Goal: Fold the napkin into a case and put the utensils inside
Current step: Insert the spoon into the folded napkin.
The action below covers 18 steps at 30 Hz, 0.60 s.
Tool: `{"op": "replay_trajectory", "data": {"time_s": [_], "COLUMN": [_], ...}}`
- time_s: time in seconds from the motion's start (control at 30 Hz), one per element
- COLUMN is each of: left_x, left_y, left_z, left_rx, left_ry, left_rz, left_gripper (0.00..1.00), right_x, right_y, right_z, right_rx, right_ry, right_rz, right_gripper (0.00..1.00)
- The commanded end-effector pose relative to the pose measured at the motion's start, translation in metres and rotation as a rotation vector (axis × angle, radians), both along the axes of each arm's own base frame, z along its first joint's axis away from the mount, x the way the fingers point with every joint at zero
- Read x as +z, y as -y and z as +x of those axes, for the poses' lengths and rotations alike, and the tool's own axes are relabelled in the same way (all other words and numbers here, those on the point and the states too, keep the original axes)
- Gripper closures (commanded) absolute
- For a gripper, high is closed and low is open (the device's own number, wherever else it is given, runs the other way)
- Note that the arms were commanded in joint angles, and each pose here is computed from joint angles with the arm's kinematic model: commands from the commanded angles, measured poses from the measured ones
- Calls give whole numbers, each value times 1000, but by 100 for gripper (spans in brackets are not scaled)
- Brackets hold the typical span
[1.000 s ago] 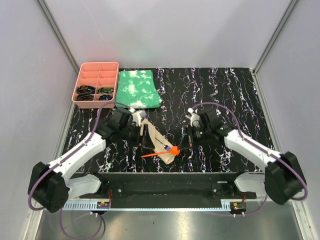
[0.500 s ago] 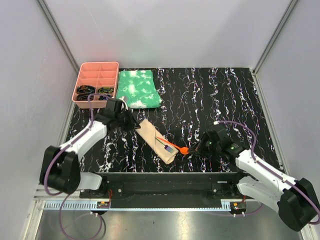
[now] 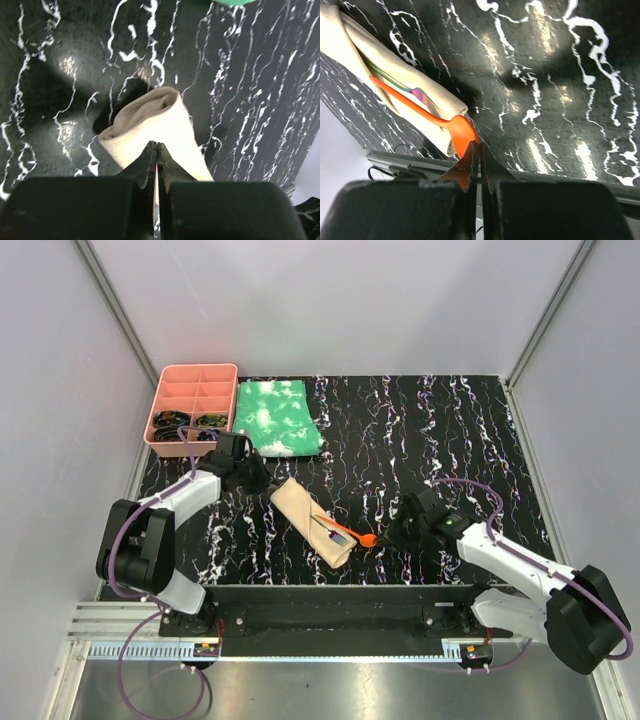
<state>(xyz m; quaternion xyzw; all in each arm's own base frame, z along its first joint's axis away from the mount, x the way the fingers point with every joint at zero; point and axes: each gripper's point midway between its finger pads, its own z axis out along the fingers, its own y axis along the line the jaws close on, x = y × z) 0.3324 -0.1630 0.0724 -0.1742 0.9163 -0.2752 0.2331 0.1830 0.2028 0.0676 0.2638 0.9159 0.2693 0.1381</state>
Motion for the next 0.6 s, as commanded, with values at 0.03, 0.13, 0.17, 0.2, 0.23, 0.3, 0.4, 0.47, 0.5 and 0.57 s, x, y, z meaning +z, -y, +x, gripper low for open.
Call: {"op": "replay_trajectory", "data": {"time_s": [0.03, 0.13, 0.17, 0.2, 0.23, 0.3, 0.4, 0.47, 0.5, 0.57], "left_x": [5, -8, -12, -13, -13, -16, -22, -29, -31, -34], "left_y": [4, 0, -2, -2, -2, -1, -1, -2, -2, -2], "left_z": [23, 22, 21, 21, 21, 21, 20, 16, 14, 10], "left_rx": [34, 50, 55, 56, 57, 57, 58, 64, 62, 61], "left_ry": [49, 17, 6, 7, 5, -1, -17, -31, -36, -46], "left_rz": [-25, 3, 10, 13, 13, 8, 8, 15, 15, 19], "left_gripper": [100, 100, 100, 100, 100, 100, 100, 100, 100, 100], "right_x": [11, 10, 9, 10, 9, 7, 10, 11, 12, 14], "right_y": [-8, -12, -13, -16, -17, -21, -29, -32, -35, -41], "right_z": [17, 19, 19, 19, 19, 20, 21, 24, 25, 28], "right_rx": [-15, -10, -5, 1, 6, 14, 16, 14, 11, 13], "right_ry": [47, 40, 38, 40, 37, 35, 41, 49, 49, 55], "right_rz": [-10, -11, -11, -6, -7, -5, 8, 15, 19, 27], "right_gripper": [100, 100, 100, 100, 100, 100, 100, 100, 100, 100]}}
